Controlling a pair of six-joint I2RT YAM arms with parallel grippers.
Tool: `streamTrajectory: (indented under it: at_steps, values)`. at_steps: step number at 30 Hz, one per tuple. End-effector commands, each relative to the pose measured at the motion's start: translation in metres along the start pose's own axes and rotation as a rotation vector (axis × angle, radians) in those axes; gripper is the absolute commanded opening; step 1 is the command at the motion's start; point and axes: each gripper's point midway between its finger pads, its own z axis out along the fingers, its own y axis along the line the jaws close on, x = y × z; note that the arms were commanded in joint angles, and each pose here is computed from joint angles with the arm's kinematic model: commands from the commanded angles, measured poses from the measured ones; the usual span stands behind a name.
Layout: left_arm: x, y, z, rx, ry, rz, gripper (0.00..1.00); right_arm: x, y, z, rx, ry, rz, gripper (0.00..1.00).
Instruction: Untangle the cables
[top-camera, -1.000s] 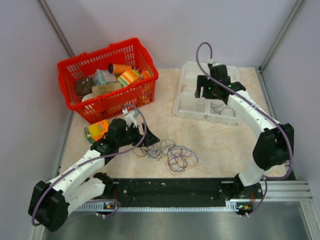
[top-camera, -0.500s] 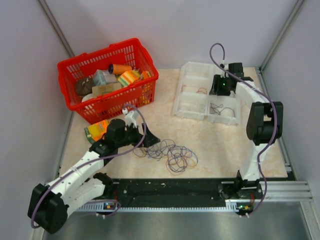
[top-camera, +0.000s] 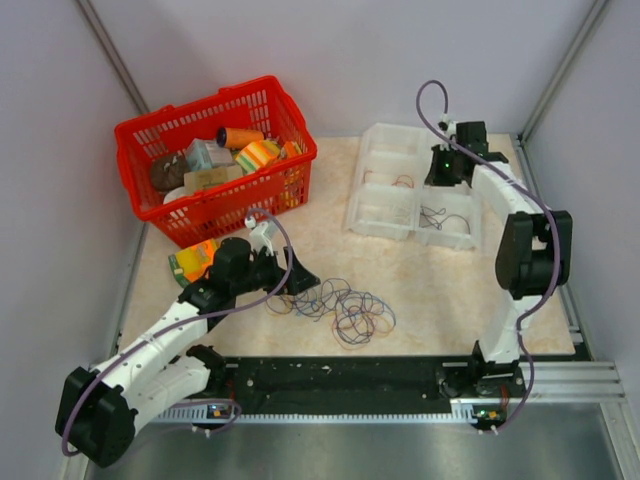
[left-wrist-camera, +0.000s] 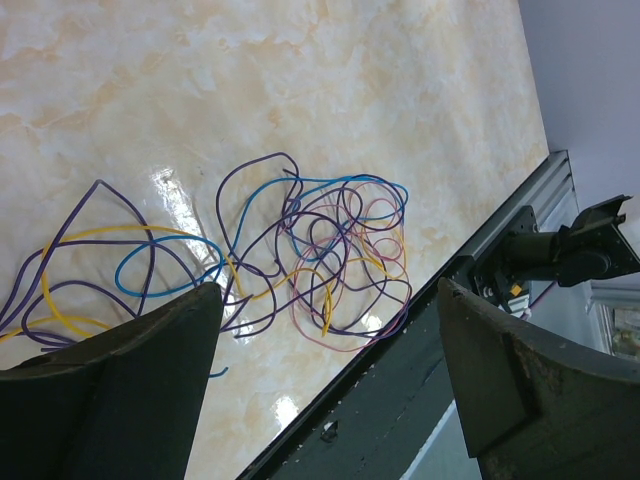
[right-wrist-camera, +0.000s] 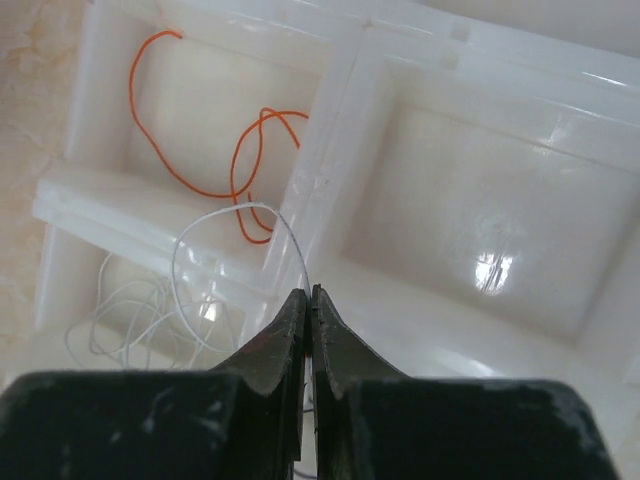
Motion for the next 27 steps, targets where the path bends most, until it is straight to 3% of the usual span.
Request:
streamTrajectory:
  at_steps: [1,5,8,14,18,23,27]
  values:
    - [-0.011,-0.007,-0.001,0.021,-0.041,0.011,0.91,-0.035,0.051,-0.052,-0.015,-0.145,-0.079,0.00]
    - [-0.011,-0.005,0.000,0.017,-0.041,0.008,0.91,-0.010,0.110,-0.048,-0.108,-0.104,-0.110,0.00]
    - [-0.011,-0.007,0.001,0.021,-0.036,0.003,0.91,0.020,0.124,-0.028,-0.030,-0.058,-0.156,0.00]
    - [-0.007,-0.003,-0.003,0.003,-0.034,0.005,0.91,0.059,0.090,0.001,0.255,-0.010,-0.174,0.00]
    - [-0.003,0.006,0.001,-0.040,-0.006,-0.011,0.91,0.050,0.088,-0.003,0.270,-0.029,-0.201,0.00]
    - [0.007,0.003,0.014,-0.009,0.097,-0.029,0.80,0.033,0.091,-0.009,0.272,-0.066,-0.203,0.00]
    - [0.006,-0.010,0.019,0.020,0.115,-0.009,0.74,0.030,0.060,-0.002,0.422,-0.047,-0.212,0.00]
